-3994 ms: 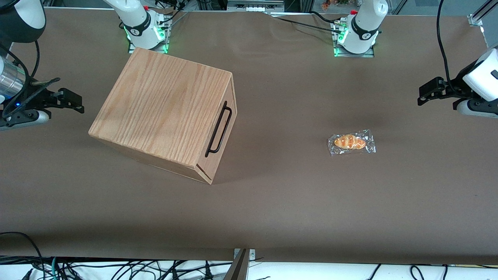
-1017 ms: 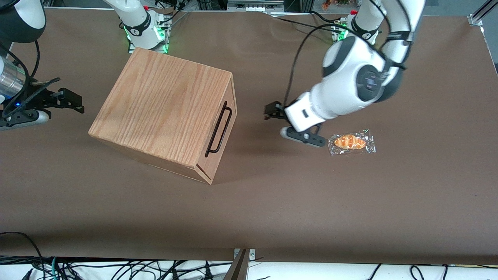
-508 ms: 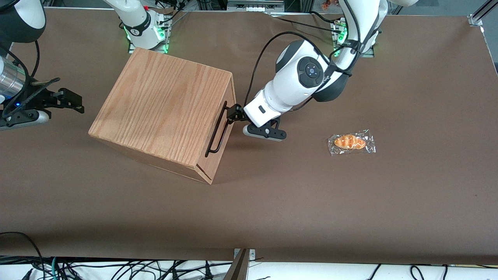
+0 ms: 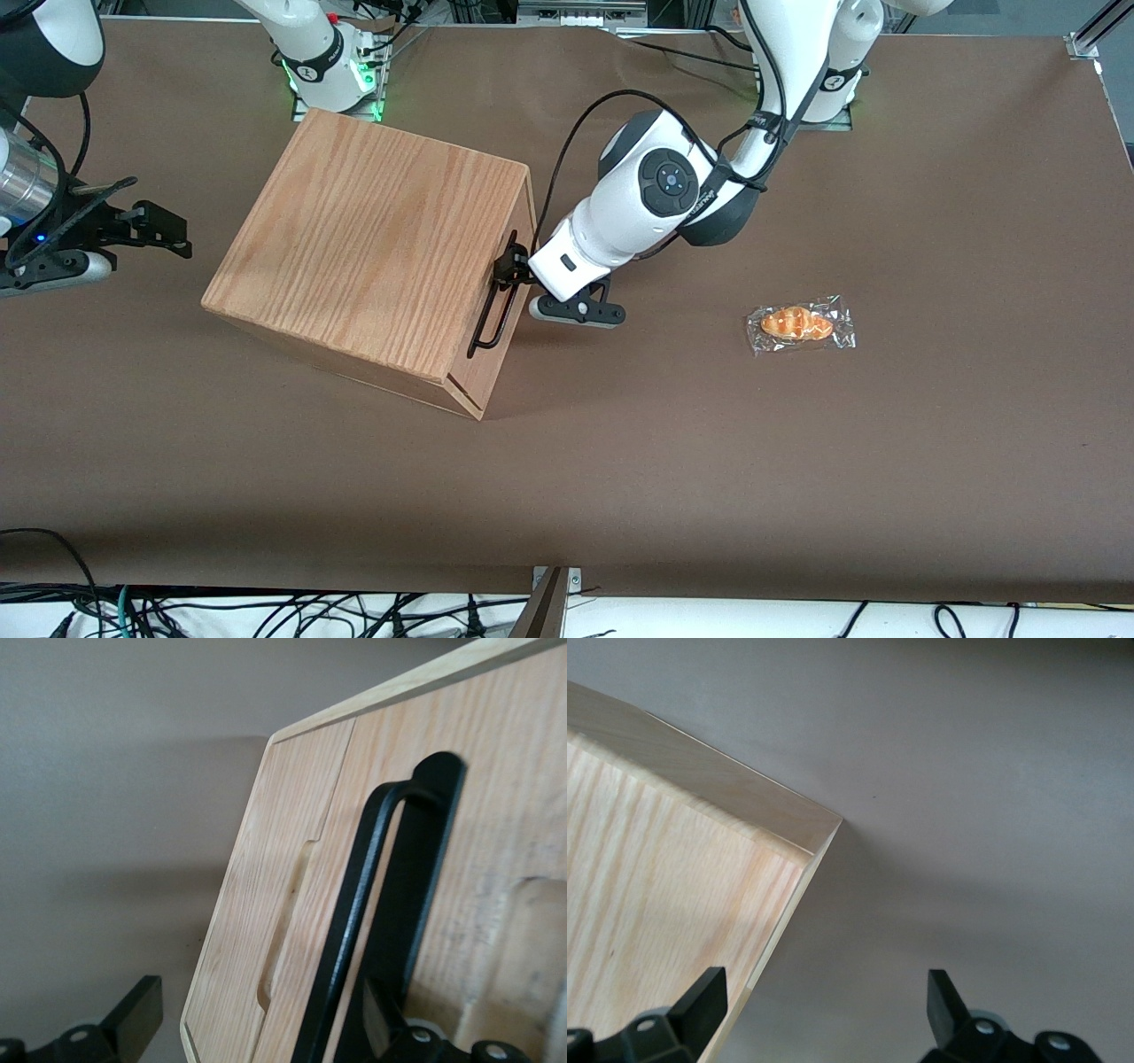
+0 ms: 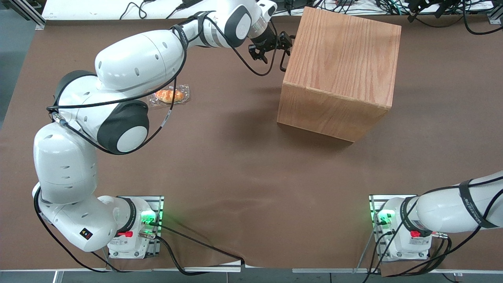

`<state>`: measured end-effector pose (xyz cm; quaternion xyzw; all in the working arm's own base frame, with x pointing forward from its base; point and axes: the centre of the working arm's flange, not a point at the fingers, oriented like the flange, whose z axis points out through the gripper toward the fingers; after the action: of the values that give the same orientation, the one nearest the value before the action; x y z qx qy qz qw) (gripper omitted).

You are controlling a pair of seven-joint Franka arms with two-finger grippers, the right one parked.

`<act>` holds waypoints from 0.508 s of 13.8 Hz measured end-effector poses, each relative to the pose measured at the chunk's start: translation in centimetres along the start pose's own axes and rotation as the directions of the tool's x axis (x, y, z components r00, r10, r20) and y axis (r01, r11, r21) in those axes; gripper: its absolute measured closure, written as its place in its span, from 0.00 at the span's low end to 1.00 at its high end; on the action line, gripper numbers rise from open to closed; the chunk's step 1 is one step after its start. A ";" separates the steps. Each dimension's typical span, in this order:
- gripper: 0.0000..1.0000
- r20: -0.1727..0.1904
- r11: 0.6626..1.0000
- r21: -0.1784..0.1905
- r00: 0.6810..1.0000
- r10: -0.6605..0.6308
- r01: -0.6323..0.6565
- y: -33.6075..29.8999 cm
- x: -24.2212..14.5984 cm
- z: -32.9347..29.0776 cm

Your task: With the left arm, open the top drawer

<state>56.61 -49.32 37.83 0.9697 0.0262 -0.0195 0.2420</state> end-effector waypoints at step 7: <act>0.00 -0.023 0.998 0.051 0.999 0.042 -0.041 -0.3 0.4 0.5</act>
<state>56.93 -49.26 37.19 0.9760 0.0086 -0.0035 0.2175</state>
